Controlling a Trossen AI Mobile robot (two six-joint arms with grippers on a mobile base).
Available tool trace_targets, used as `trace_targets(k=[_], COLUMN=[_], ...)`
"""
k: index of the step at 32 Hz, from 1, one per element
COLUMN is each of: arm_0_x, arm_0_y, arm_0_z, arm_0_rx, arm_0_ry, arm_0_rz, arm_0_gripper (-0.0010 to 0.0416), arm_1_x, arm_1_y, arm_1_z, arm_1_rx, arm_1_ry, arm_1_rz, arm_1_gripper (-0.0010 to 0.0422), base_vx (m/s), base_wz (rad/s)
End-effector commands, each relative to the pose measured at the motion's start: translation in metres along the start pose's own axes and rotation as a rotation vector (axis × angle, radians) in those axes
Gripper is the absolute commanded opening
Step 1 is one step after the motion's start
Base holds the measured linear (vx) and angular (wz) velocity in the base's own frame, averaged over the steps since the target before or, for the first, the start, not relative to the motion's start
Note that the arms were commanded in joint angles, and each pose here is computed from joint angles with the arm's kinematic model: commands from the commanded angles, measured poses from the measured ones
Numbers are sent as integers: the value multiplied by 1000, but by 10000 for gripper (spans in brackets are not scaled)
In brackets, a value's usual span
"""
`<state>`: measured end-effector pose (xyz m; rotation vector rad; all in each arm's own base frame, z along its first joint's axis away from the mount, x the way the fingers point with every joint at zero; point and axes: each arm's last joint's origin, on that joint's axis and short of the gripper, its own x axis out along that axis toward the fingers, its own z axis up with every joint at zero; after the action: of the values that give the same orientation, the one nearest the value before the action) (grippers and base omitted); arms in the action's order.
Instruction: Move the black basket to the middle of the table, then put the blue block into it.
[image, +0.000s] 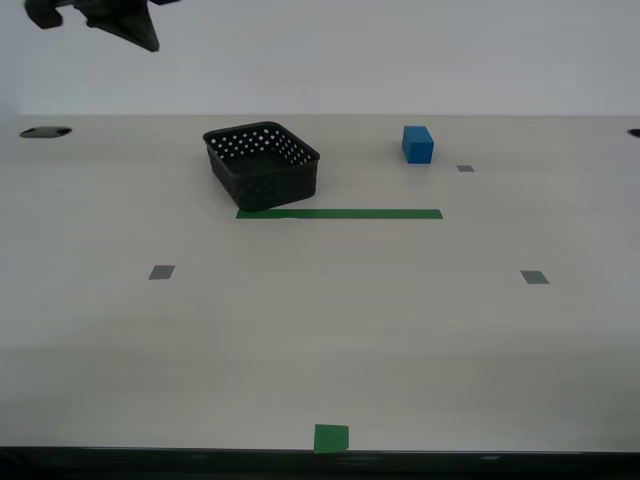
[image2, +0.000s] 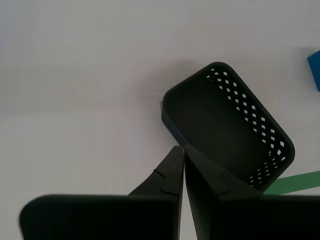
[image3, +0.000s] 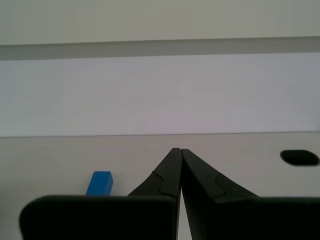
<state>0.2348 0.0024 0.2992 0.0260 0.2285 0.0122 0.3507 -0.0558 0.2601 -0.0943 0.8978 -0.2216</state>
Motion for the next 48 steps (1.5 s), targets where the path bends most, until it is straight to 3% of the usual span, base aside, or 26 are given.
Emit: trace_targets(k=[1,5,14,19,26,31,43,46,48], arm_0_x=[0,0,0,0,0,0,0,0,0], arm_0_y=[0,0,0,0,0,0,0,0,0], arm_0_z=[-4,-9,-12,-12,-13,-15,-15,-15,-15], arm_0_rx=[1,0,0,1,1,1,0,1,0], arm_0_ry=[10,60,93,94,108,120,124,123,123], arm_0_rz=[0,-1,-2,-2,-2,-3,-2,-1,0], arm_0_gripper=[0,0,0,0,0,0,0,0,0], arm_1_x=[31,66,114,123,137,146,172,177,181], arm_1_y=[-1,4,8,-11,-34,-32,-35,-36,-36], arm_1_z=[4,3,-13,-19,-24,-31,-47,-48,-47], arm_1_rx=[-9,-47,-107,-95,-68,-62,-91,-94,-94], arm_1_ry=[47,128,299,313,292,317,375,393,399], arm_1_rz=[-5,6,29,15,26,91,103,107,106], arm_1_gripper=[0,24,172,226,211,201,201,190,149], base_vx=[0,0,0,0,0,0,0,0,0], base_wz=[0,0,0,0,0,0,0,0,0])
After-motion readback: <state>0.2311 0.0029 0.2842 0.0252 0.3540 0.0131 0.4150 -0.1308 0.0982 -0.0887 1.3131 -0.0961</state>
